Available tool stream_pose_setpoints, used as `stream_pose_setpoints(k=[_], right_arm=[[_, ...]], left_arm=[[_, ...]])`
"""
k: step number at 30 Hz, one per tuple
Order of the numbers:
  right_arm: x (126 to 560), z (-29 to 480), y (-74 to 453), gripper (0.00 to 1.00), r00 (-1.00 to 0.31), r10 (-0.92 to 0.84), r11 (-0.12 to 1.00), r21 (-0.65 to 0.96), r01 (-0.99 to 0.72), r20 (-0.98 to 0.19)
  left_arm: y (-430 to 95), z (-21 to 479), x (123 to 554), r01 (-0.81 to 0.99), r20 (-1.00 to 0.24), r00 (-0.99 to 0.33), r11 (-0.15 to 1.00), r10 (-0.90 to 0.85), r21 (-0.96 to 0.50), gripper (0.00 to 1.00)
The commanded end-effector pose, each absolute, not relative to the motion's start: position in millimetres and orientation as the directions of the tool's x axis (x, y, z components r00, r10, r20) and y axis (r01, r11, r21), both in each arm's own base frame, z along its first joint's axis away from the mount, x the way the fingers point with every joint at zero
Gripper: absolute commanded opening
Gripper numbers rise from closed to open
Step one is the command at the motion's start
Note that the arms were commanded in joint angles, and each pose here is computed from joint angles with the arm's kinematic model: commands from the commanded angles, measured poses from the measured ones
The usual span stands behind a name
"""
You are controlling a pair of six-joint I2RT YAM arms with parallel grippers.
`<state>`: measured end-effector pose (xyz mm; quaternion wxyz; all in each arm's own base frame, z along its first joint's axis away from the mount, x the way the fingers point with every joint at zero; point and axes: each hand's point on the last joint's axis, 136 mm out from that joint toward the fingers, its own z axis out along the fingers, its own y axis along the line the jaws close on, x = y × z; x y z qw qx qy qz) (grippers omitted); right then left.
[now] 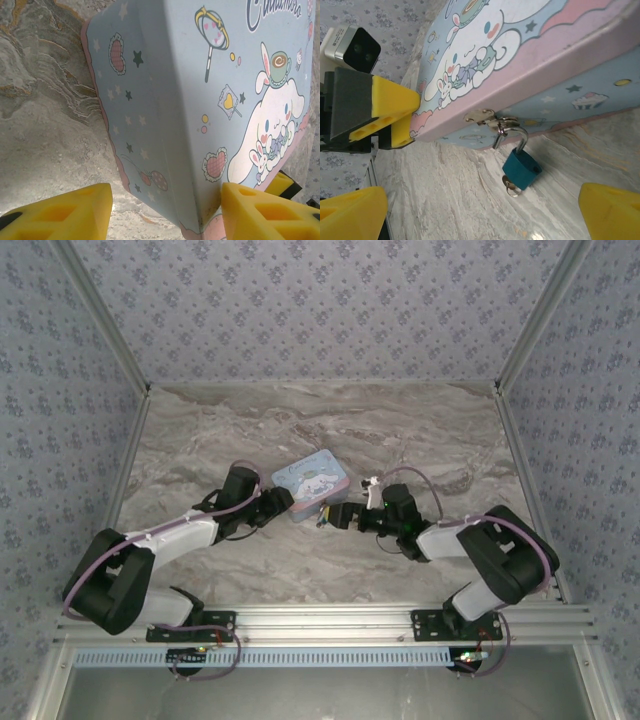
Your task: Unlock a padlock with a key
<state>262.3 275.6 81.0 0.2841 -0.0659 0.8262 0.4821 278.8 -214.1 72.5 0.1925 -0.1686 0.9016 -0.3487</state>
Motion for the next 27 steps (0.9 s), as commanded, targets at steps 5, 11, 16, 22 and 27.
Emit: stream_pose_setpoints(k=[5,11,16,22,27], right_arm=[[278.2,85.1,296.8,0.94,-0.807,0.169,0.485,0.761,-0.431,-0.566],[282.3,74.7,305.0,0.9,-0.823,0.167,0.468,0.778,-0.418,-0.543],[281.3,70.4,310.2,0.84,-0.833,0.161,0.445,0.793,-0.417,-0.529],[279.1,67.8,313.9,0.77,-0.844,0.154,0.423,0.806,-0.414,-0.514],[275.1,65.2,316.3,0.69,-0.854,0.139,0.405,0.815,-0.414,-0.502]], left_arm=[[-201.4,47.7,258.3,-0.233,-0.181,-0.887,0.751,-0.424,-0.618,0.58],[-200.0,45.9,257.7,-0.238,-0.182,-0.884,0.75,-0.431,-0.617,0.58],[-199.4,45.1,257.7,-0.242,-0.182,-0.882,0.749,-0.435,-0.617,0.57],[-199.8,45.6,258.0,-0.241,-0.183,-0.882,0.748,-0.435,-0.619,0.57],[-199.4,46.6,258.2,-0.24,-0.185,-0.88,0.747,-0.437,-0.619,0.57]])
